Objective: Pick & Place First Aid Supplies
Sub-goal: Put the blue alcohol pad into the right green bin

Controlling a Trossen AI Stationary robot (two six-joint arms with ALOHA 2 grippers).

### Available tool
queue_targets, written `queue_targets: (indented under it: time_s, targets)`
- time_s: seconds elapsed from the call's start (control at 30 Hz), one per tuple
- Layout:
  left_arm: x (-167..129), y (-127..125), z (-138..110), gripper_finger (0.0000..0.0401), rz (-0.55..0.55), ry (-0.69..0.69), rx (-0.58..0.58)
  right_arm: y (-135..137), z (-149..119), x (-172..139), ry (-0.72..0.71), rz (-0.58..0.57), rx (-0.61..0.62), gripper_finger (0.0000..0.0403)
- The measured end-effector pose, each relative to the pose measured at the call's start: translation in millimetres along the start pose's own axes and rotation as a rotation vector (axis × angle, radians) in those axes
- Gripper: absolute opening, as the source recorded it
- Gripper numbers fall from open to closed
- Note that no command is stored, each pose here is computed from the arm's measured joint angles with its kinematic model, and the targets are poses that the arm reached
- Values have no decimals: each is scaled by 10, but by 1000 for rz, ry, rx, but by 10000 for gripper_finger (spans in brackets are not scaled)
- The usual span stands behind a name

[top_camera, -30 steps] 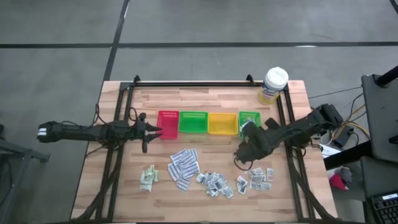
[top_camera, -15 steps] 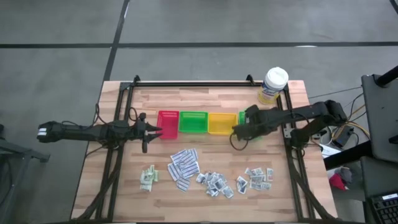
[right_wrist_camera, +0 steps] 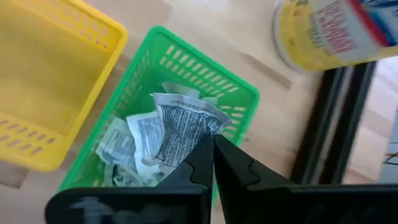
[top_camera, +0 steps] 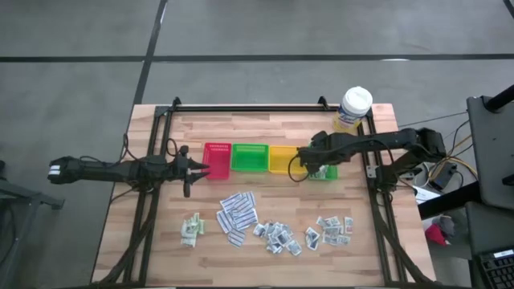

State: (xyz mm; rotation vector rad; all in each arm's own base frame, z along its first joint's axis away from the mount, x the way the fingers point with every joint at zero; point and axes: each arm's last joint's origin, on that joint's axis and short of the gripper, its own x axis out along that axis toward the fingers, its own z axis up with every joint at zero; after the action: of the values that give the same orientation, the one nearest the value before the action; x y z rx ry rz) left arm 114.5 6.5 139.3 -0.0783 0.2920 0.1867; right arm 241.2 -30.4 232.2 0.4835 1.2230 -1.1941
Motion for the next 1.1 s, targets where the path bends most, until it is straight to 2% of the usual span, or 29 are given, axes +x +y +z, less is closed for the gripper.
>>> queue_targets:
  time_s: [0.2, 0.4, 1.1]
  targets:
    - [0, 0, 0, 113, 0, 0, 2, 29, -60, 288, 55, 58, -10, 8]
    - [0, 0, 0, 113, 0, 0, 2, 1, -144, 432, 90, 40, -9, 8]
    - [0, 0, 0, 113, 0, 0, 0, 33, -127, 437, 71, 70, 3, 9]
